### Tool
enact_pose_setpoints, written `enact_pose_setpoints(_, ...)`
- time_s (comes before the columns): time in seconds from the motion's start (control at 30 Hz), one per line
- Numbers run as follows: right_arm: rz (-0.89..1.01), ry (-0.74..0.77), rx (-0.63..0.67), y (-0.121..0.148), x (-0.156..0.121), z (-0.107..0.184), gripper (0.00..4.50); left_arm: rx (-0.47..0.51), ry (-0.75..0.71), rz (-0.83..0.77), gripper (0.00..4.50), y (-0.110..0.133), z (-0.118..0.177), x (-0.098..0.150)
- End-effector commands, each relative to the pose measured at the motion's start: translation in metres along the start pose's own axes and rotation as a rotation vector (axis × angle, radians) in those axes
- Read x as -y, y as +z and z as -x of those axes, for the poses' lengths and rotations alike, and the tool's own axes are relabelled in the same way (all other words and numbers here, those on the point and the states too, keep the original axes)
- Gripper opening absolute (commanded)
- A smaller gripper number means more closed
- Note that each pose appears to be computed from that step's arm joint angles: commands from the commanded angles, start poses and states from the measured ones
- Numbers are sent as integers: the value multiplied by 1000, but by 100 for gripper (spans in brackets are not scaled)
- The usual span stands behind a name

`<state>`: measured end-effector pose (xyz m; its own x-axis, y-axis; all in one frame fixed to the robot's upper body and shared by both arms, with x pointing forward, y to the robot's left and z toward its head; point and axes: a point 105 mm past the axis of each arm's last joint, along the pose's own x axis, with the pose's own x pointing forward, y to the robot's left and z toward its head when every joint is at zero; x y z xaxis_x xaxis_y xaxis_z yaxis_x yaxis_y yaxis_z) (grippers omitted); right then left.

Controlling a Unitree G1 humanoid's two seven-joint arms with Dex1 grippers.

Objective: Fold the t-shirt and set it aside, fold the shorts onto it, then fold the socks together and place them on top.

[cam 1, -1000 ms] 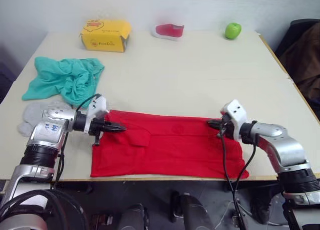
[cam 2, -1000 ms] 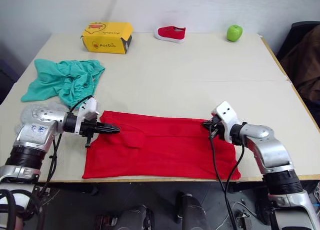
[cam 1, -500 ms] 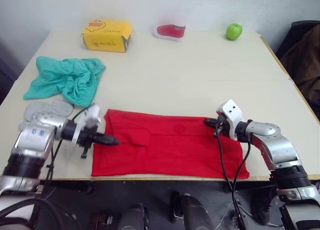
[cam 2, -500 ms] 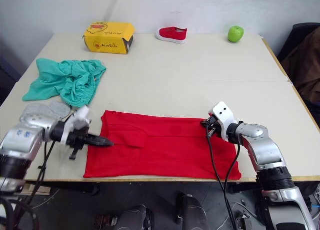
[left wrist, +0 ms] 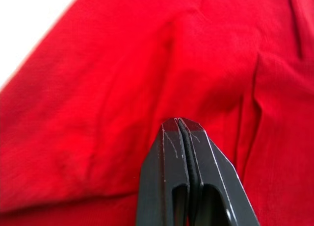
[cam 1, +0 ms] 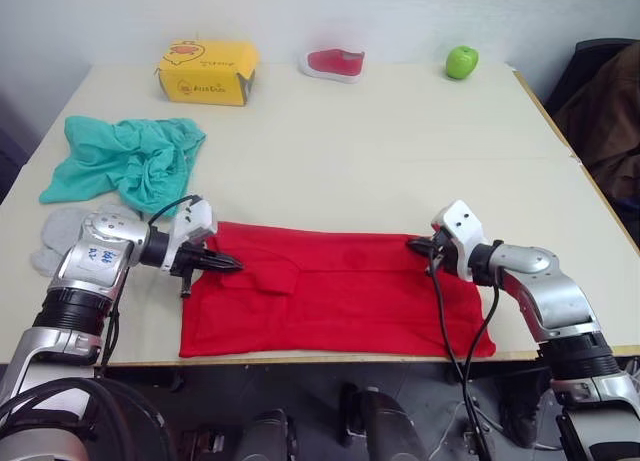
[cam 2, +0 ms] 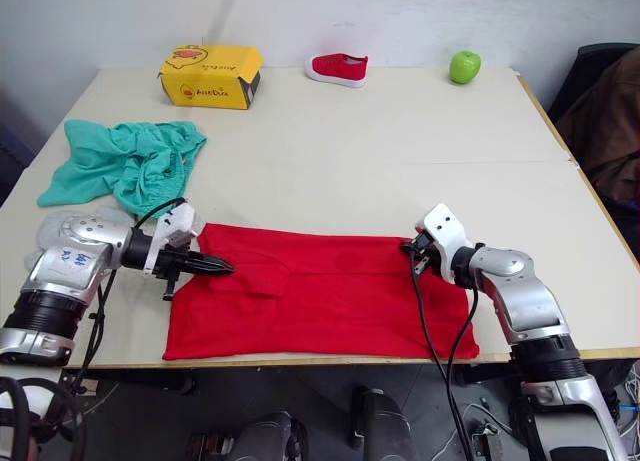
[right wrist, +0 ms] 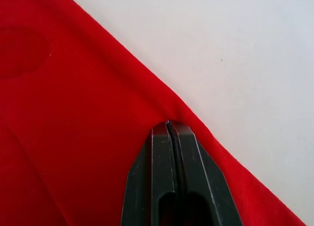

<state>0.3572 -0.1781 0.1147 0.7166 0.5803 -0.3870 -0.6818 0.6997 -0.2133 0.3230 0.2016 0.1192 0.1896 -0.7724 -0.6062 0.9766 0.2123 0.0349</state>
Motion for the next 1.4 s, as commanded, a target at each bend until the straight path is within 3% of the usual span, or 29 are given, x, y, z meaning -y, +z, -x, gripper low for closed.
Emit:
enact_pose_setpoints(0.03, -8, -2, -32, -9, -1, 0, 0, 0, -65, -2, 3, 3, 7, 11)
enact_pose_setpoints(0.23, -16, -2, -32, -12, -2, -1, 0, 28, -139, 39, 3, 5, 14, 27)
enact_pose_setpoints(0.4, -22, 0, -31, -12, -3, -2, 0, 218, -3, 120, 3, 42, 28, -3)
enact_pose_setpoints(0.47, -24, 0, -32, -13, -3, -2, 0, 242, 46, 130, 3, 49, 32, -13)
enact_pose_setpoints(0.87, -16, 0, -36, -13, -3, -1, 0, -41, 137, 11, 3, -3, 14, -27)
enact_pose_setpoints(1.17, -12, 5, -61, -21, -5, 5, 0, -35, 375, -21, 3, -7, 21, -68)
enact_pose_setpoints(1.4, -6, -15, -68, -24, -1, 11, 0, 13, 404, -19, 3, -1, 26, -75)
